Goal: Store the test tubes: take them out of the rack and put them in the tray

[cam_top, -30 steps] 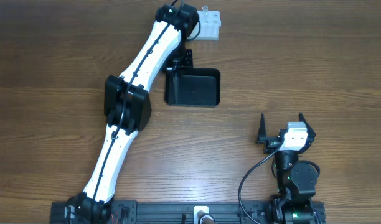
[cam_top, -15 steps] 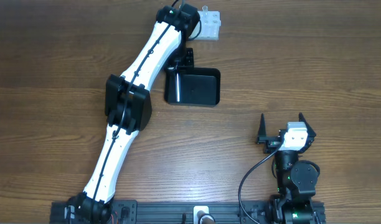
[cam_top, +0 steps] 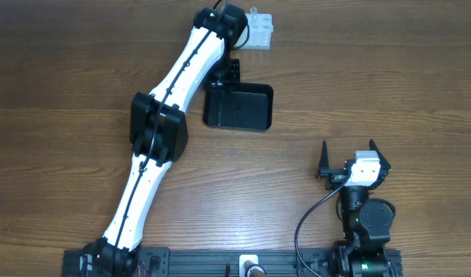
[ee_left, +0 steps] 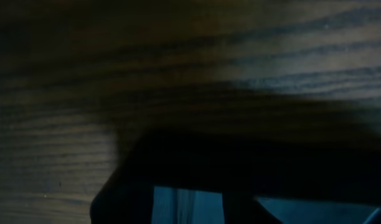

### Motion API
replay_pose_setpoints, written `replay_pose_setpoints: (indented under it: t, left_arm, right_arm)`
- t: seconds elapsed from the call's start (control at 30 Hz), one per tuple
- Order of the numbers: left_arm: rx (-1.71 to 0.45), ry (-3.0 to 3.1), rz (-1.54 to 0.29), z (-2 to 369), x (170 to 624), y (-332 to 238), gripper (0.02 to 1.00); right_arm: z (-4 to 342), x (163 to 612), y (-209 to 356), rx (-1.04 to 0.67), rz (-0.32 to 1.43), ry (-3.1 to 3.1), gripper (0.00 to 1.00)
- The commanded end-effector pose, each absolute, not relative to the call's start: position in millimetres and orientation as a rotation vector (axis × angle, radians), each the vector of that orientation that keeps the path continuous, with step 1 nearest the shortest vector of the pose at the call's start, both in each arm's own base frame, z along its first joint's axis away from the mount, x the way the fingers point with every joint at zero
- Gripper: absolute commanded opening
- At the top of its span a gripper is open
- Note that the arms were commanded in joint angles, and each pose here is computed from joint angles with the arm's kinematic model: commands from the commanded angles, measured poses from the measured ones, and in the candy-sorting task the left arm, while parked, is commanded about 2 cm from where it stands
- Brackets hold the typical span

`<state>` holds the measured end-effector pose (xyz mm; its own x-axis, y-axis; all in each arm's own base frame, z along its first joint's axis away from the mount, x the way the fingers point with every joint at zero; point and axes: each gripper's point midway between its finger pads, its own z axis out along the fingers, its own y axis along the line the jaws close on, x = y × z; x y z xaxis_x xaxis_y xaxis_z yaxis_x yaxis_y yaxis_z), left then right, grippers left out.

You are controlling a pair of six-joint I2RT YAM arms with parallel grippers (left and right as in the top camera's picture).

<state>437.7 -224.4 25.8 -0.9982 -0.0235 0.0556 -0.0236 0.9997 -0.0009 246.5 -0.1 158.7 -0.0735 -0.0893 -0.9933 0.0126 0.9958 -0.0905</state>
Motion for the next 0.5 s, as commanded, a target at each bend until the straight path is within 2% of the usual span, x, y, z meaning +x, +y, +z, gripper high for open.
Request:
replay_pose_setpoints:
  t: [0.03, 0.4, 0.43, 0.47, 0.5]
  left_arm:
    - [0.003, -3.091, 0.012, 35, 436, -229, 0.364]
    - [0.006, -3.266, 0.153, 130, 443, -231, 0.404]
    - [0.008, -3.31, 0.162, 139, 449, -231, 0.421]
    - [0.012, -3.356, 0.166, 147, 456, -231, 0.507]
    - [0.018, -3.405, 0.169, 155, 464, -231, 0.531]
  right_arm:
    - [158, 246, -1, -0.061, -0.089, 1.641, 0.993]
    - [158, 246, -1, -0.061, -0.089, 1.641, 0.993]
    - [158, 246, -1, -0.061, -0.089, 1.641, 0.993]
    - [158, 246, -1, -0.061, -0.089, 1.641, 0.991]
    - [158, 246, -1, -0.061, -0.089, 1.641, 0.991]
